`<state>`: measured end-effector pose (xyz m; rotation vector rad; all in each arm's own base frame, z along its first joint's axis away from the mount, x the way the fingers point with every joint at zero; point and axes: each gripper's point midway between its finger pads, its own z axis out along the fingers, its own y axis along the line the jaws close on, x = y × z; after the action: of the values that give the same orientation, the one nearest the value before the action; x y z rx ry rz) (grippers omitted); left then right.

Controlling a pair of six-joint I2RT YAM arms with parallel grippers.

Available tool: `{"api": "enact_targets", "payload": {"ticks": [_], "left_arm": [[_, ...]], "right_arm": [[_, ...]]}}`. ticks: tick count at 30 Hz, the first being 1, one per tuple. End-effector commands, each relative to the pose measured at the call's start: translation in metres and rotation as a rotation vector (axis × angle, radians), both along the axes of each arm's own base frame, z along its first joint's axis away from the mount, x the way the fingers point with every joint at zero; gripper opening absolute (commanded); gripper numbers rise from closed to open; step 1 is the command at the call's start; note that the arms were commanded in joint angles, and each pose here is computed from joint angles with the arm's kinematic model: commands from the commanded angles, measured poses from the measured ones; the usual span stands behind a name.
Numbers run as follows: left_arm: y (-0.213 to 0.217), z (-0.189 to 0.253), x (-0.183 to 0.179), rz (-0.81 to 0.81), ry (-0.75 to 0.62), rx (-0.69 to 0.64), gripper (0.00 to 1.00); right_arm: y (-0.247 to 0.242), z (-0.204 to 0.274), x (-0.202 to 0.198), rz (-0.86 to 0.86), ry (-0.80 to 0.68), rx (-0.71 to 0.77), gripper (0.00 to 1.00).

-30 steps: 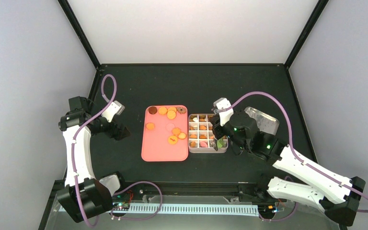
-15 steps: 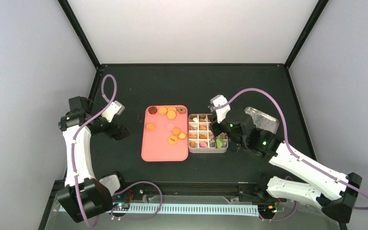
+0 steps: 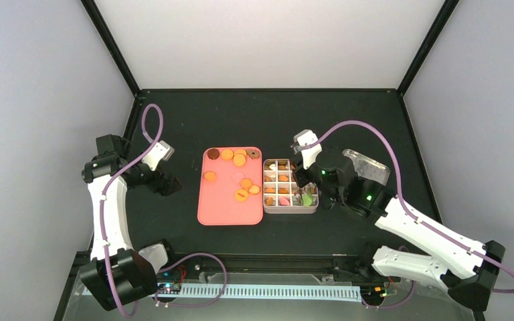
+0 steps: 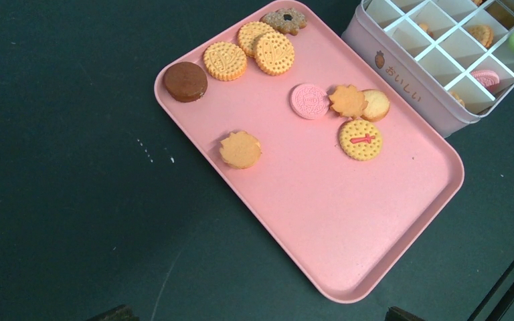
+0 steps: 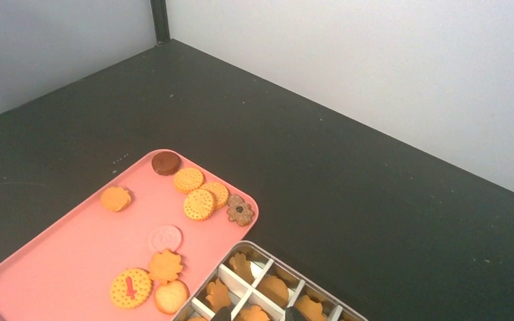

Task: Pack the cookies
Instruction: Move the fake cookies to the packing box.

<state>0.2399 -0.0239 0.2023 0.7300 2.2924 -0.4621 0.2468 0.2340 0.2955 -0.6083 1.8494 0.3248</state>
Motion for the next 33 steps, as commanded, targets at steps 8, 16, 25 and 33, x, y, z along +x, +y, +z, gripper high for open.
{"api": "enact_targets", "payload": {"ticks": [8, 16, 25, 33], "left_arm": [[-0.005, 0.005, -0.006, -0.033, -0.025, 0.011, 0.99], [-0.005, 0.004, -0.006, -0.035, -0.026, 0.012, 0.99], [-0.005, 0.003, -0.007, -0.041, -0.024, 0.016, 0.99], [-0.005, 0.004, -0.007, -0.042, -0.025, 0.016, 0.99]], "right_arm": [[0.012, 0.023, 0.008, 0.009, -0.039, 0.060, 0.01], [-0.009, 0.035, 0.017, -0.066, -0.039, 0.075, 0.01], [-0.033, 0.018, 0.020, -0.126, 0.043, 0.141, 0.04], [-0.046, -0.013, 0.019, -0.187, 0.101, 0.130, 0.05]]}}
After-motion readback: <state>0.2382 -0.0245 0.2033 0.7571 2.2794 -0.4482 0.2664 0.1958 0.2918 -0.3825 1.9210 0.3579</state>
